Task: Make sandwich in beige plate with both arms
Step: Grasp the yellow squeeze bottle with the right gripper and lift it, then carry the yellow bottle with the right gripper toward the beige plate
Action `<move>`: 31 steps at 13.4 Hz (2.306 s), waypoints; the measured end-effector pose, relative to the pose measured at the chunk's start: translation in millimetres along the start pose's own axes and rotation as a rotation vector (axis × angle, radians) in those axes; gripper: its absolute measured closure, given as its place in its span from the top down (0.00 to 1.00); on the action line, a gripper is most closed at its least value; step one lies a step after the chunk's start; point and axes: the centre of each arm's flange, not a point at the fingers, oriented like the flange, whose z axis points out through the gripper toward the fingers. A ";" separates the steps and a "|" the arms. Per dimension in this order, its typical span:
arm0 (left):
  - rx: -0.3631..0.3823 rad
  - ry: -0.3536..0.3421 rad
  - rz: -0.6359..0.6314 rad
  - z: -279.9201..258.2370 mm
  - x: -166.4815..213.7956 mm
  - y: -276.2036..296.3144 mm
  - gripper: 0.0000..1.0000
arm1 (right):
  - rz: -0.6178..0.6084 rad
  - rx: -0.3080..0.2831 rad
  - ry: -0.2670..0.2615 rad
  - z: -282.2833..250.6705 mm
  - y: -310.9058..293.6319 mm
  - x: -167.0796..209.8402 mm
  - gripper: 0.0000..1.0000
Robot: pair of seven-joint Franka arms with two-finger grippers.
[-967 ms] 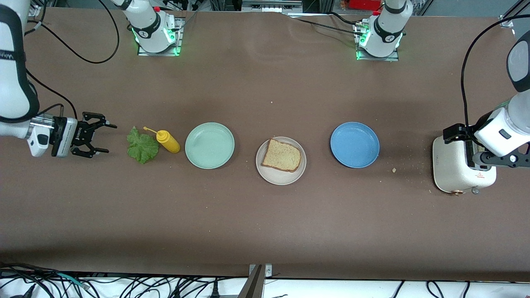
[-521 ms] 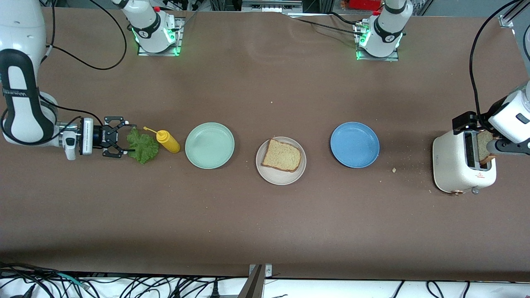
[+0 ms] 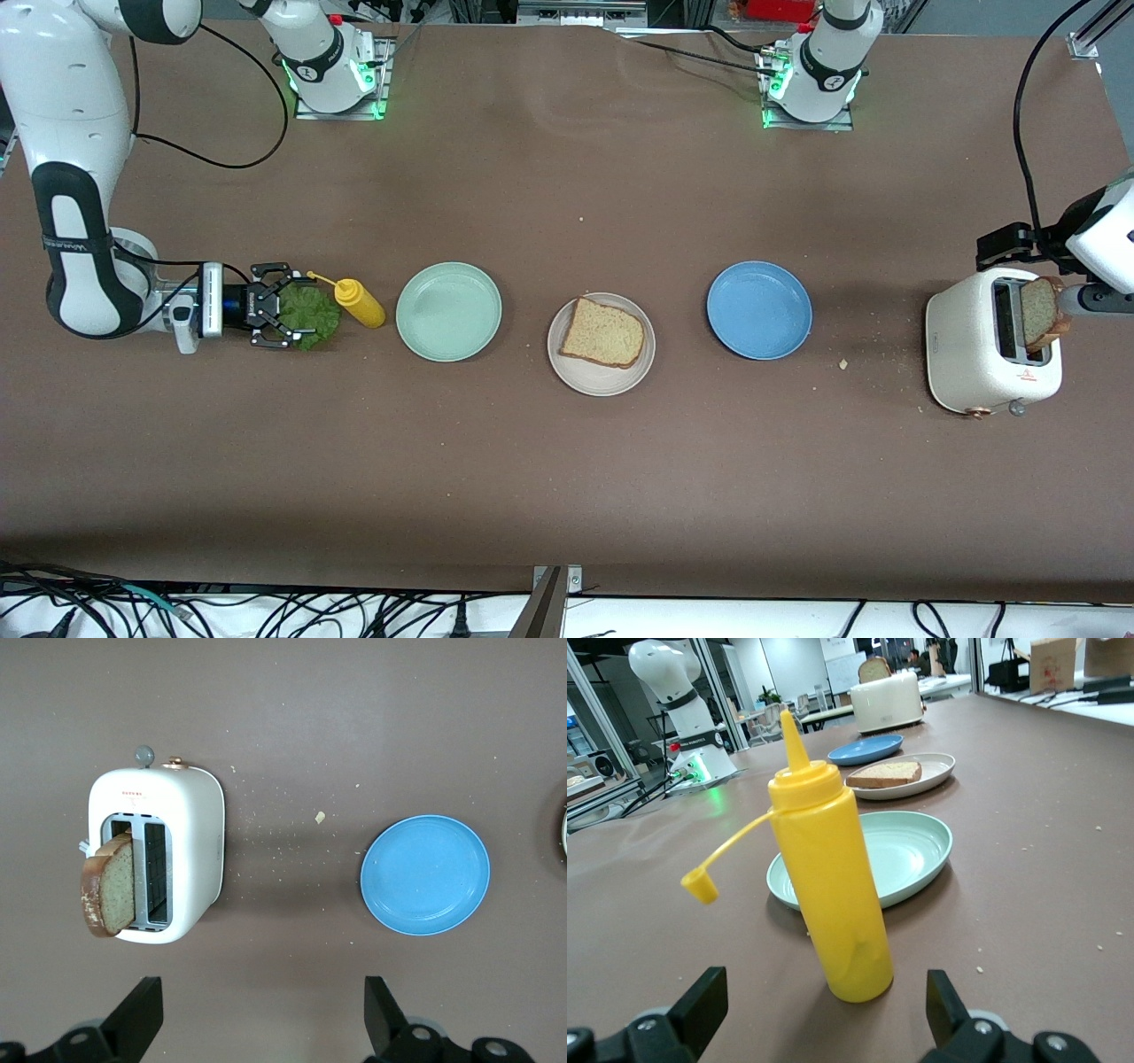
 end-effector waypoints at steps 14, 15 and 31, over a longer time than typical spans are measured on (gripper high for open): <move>-0.041 0.007 0.015 -4.0 -1.5 13.1 1.00 | -0.060 0.019 0.151 65.4 15.0 10.7 0.99; -0.041 0.007 0.013 -3.9 -1.6 12.0 1.00 | -0.061 0.021 0.154 67.0 14.8 10.0 0.93; -0.060 0.008 0.009 -3.9 -1.8 10.2 1.00 | 0.142 0.117 -0.060 56.9 82.0 149.5 0.05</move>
